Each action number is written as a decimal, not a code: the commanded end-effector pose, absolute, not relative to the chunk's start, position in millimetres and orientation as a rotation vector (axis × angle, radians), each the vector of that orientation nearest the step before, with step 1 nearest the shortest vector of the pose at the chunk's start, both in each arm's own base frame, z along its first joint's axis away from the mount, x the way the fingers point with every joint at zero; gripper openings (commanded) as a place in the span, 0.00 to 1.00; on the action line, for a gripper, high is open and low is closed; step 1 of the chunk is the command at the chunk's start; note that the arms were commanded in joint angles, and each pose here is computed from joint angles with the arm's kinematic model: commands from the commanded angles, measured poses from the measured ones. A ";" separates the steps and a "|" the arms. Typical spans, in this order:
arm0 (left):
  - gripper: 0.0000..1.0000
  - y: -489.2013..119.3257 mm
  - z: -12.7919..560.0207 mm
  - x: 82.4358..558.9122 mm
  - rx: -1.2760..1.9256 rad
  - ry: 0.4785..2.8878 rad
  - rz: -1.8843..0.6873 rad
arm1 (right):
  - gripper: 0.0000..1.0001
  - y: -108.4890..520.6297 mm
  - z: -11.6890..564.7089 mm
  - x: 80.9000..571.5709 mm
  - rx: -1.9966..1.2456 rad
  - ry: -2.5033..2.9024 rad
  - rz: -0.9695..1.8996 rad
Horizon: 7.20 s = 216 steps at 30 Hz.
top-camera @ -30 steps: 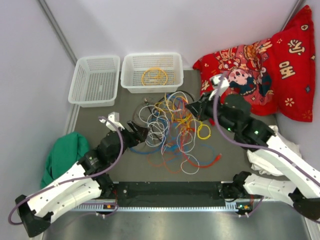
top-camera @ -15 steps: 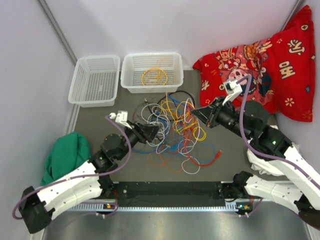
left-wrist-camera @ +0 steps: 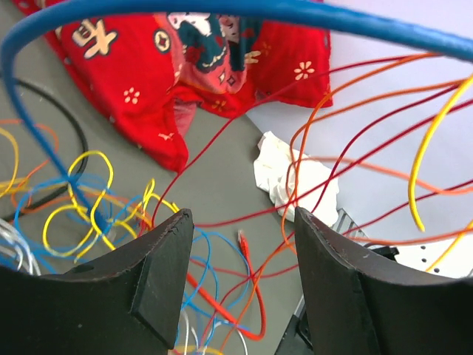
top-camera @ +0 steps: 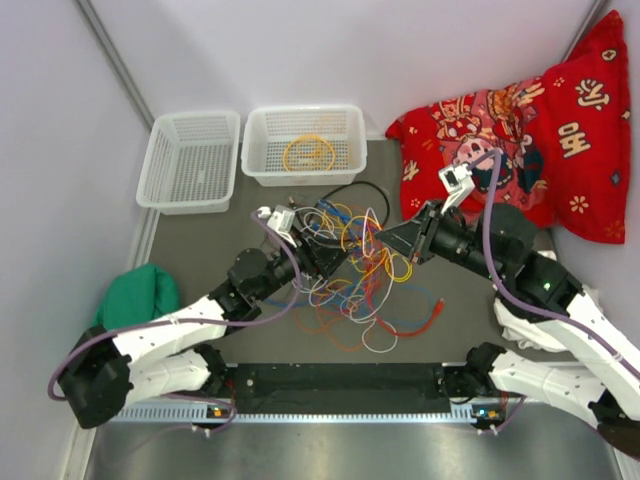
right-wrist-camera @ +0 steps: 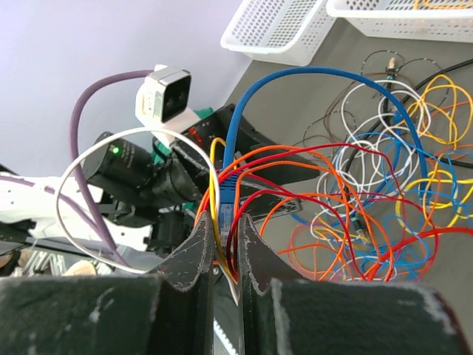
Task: Untangle the cables
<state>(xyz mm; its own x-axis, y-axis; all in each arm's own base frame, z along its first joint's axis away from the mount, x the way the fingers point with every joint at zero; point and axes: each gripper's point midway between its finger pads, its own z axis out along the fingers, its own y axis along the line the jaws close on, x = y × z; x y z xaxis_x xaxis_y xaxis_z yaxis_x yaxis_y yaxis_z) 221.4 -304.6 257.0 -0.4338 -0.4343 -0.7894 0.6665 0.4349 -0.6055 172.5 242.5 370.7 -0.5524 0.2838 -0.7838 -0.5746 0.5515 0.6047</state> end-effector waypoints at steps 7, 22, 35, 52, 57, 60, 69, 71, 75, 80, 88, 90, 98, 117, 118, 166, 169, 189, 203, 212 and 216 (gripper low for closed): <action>0.62 -329.2 288.7 228.4 0.297 1.446 -1.304 | 0.00 247.6 393.3 159.7 -0.262 1.767 1.243; 0.00 -330.2 298.3 232.0 0.336 1.489 -1.246 | 0.24 234.8 374.1 168.3 -0.196 1.800 1.156; 0.00 -239.9 340.9 218.3 0.173 1.808 -0.881 | 0.87 179.5 337.5 199.6 -0.023 1.817 0.787; 0.00 -248.3 528.4 251.3 0.134 1.498 -0.863 | 0.79 227.5 288.3 183.0 -0.201 1.903 0.989; 0.00 -253.6 561.1 252.0 0.130 1.438 -0.902 | 0.80 251.8 291.4 185.4 -0.273 1.875 1.059; 0.00 -257.1 578.1 250.0 0.140 1.406 -0.931 | 0.82 269.0 296.1 189.8 -0.324 1.834 1.078; 0.00 -267.9 580.9 254.7 0.156 1.415 -0.945 | 0.83 319.0 279.9 215.8 -0.435 1.798 1.083; 0.00 -269.3 579.4 254.8 0.161 1.420 -0.947 | 0.82 329.5 284.7 224.1 -0.445 1.766 1.086; 0.00 -267.6 576.9 254.4 0.158 1.423 -0.942 | 0.81 355.6 289.4 237.2 -0.477 1.713 1.124; 0.00 -267.4 570.6 255.2 0.156 1.437 -0.936 | 0.77 388.3 276.0 249.2 -0.507 1.720 1.164; 0.00 -256.5 566.5 249.5 0.143 1.443 -0.918 | 0.20 401.2 258.0 264.5 -0.467 1.786 1.113; 0.00 -243.9 567.7 245.3 0.113 1.434 -0.905 | 0.00 381.4 269.2 271.4 -0.431 1.781 1.007; 0.00 -189.8 479.5 243.0 -0.092 1.516 -0.764 | 0.00 285.4 403.8 272.6 -0.323 1.592 0.691; 0.99 -189.9 379.1 205.2 -0.046 1.349 -1.008 | 0.00 228.6 542.3 218.1 -0.305 1.478 0.775; 0.99 -189.5 385.9 202.9 -0.043 1.301 -1.028 | 0.00 229.7 539.7 218.1 -0.307 1.486 0.778; 0.95 -283.5 415.3 191.0 0.326 1.122 -1.286 | 0.00 283.2 442.4 182.2 -0.483 1.722 1.048; 0.96 -277.6 403.9 190.1 0.306 1.144 -1.276 | 0.00 282.6 440.3 183.2 -0.489 1.726 1.035; 0.81 -333.6 411.2 178.0 0.453 1.099 -1.525 | 0.00 307.2 425.0 180.8 -0.539 1.765 1.122; 0.99 -315.8 412.1 162.4 0.453 1.091 -1.530 | 0.00 300.7 422.7 186.4 -0.507 1.769 1.077; 0.95 -322.2 408.0 162.6 0.453 1.072 -1.573 | 0.00 307.7 422.8 182.8 -0.517 1.773 1.124; 0.90 -333.3 402.2 166.0 0.476 1.086 -1.592 | 0.00 309.6 427.2 179.1 -0.523 1.761 1.155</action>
